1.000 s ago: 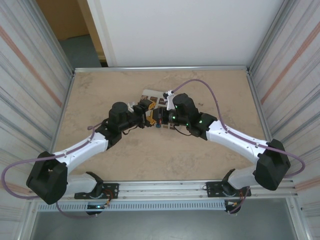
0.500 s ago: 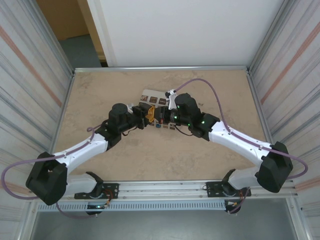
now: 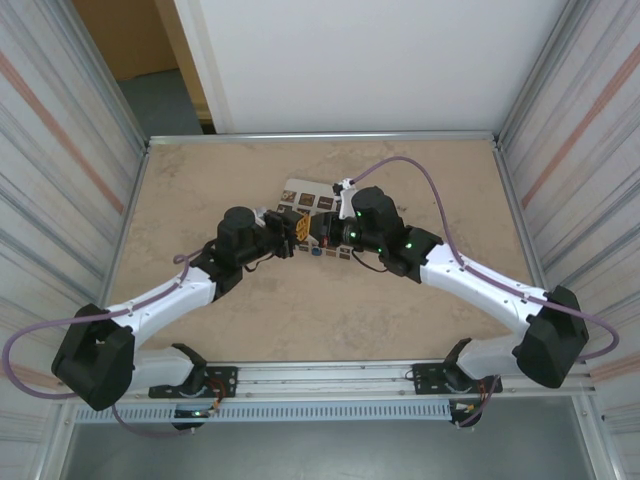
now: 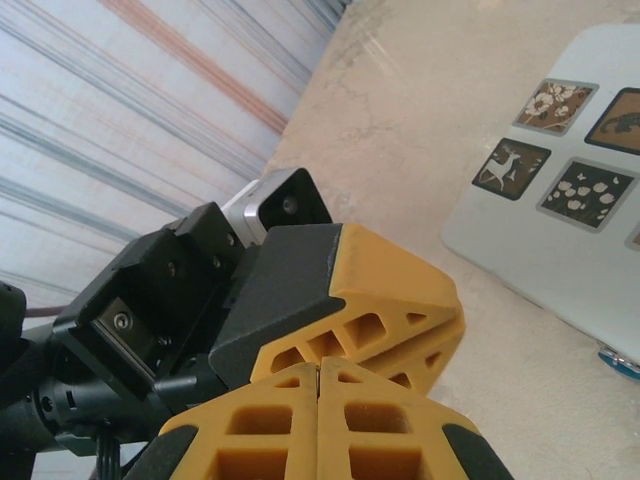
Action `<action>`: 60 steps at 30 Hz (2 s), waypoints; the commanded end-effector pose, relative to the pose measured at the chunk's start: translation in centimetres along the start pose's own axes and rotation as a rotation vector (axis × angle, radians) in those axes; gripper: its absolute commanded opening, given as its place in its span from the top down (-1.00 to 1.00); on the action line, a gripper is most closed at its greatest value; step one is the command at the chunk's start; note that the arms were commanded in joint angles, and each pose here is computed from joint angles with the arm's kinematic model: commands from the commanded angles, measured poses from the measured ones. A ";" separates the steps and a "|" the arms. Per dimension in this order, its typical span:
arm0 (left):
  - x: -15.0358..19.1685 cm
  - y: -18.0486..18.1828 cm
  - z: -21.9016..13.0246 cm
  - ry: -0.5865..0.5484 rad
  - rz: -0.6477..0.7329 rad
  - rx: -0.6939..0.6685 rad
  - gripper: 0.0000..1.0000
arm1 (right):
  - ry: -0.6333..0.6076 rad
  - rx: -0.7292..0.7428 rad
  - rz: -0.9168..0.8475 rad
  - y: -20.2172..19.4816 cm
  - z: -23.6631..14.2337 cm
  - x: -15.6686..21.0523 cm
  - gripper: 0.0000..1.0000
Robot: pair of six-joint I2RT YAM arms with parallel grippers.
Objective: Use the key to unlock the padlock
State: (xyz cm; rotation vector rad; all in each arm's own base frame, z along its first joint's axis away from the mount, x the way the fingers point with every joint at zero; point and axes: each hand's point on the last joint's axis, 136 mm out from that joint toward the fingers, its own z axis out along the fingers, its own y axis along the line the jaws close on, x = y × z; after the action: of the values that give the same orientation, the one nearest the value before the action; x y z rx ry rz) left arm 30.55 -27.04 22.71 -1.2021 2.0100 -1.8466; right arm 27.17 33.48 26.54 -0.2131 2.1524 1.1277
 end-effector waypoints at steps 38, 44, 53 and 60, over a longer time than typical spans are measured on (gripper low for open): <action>8.5 -13.0 -3.4 0.084 1.262 0.407 1.00 | -0.054 -0.455 0.085 6.1 -4.6 -4.0 0.11; 8.4 -12.7 -3.4 0.087 1.252 0.398 1.00 | -0.058 -0.447 0.088 6.0 -4.3 -4.0 0.25; 8.4 -12.4 -3.3 0.094 1.240 0.396 1.00 | -0.067 -0.445 0.085 6.2 -4.4 -4.4 0.47; 8.3 -12.2 -3.2 0.101 1.228 0.399 1.00 | -0.068 -0.445 0.083 6.2 -4.3 -4.6 0.62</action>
State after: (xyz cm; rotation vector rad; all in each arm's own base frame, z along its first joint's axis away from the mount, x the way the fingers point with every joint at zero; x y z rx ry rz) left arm 29.10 -28.61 36.74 0.2234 1.6598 -1.4252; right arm 25.74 32.90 33.80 -0.2633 1.8810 1.6123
